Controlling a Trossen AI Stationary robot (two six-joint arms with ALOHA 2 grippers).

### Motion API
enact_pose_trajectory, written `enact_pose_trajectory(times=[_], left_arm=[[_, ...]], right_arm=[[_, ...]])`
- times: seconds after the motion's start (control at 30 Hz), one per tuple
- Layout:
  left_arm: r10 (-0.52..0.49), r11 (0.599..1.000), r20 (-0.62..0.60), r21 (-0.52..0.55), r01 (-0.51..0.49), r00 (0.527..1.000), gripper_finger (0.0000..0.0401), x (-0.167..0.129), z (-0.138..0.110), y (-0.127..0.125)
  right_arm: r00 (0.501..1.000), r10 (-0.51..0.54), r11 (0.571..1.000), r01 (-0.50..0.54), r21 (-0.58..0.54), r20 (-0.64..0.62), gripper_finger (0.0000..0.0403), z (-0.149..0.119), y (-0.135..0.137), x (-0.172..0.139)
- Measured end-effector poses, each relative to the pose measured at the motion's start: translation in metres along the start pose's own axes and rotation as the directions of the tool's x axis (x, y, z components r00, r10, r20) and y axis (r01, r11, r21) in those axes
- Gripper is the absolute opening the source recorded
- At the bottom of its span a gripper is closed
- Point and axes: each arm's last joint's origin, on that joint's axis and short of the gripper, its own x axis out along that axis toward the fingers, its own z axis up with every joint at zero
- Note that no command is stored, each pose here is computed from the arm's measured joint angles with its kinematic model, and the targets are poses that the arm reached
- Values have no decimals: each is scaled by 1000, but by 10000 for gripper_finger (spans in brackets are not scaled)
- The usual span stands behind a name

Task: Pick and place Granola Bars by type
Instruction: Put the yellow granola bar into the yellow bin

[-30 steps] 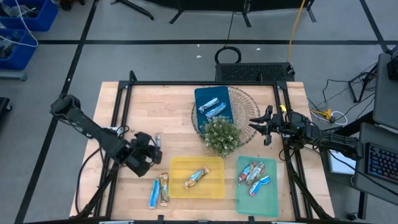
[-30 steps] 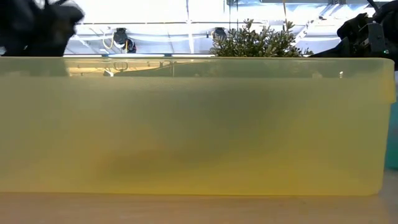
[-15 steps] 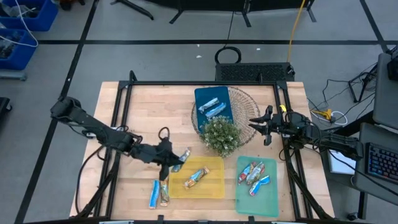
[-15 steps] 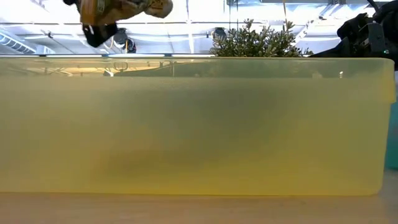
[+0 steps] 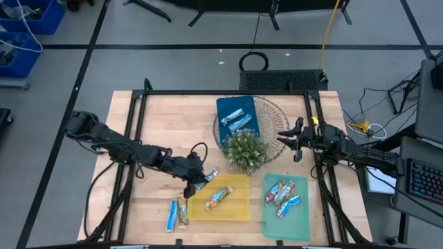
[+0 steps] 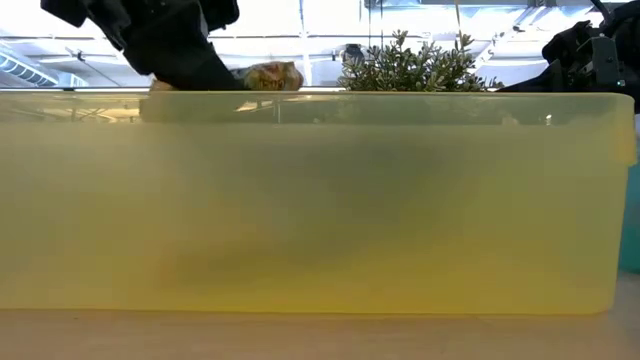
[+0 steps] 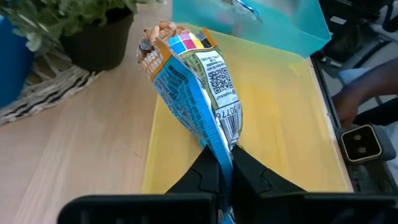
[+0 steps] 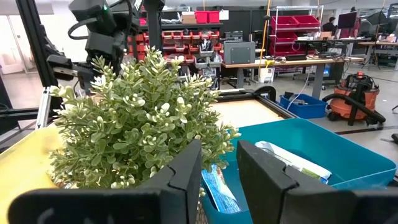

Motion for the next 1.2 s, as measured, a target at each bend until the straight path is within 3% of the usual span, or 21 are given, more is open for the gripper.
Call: enact_pose_trajectory(times=[0.3,0.53,0.63,0.73,0.93,1.0,1.2], left_arm=[[-17,1000,18,20,16,1000,14,2,2,-1],[-94,959,196,280,36,976,14,-1,15,-16],[-156,924,249,378,53,956,14,-4,19,-24],[-301,865,289,485,132,909,14,-8,24,-35],[-626,627,216,710,319,749,14,-18,27,-54],[-679,575,189,738,354,710,13,-20,26,-57],[-667,594,199,724,351,718,13,-20,25,-60]], right_arm=[[1000,0,1000,0,0,0,93,0,0,0],[1000,0,1000,0,0,0,93,0,0,0],[1000,0,1000,0,0,0,93,0,0,0],[1000,0,1000,0,0,0,93,0,0,0],[1000,0,1000,0,0,0,93,0,0,0],[1000,0,1000,0,0,0,93,0,0,0],[1000,0,1000,0,0,0,93,0,0,0]])
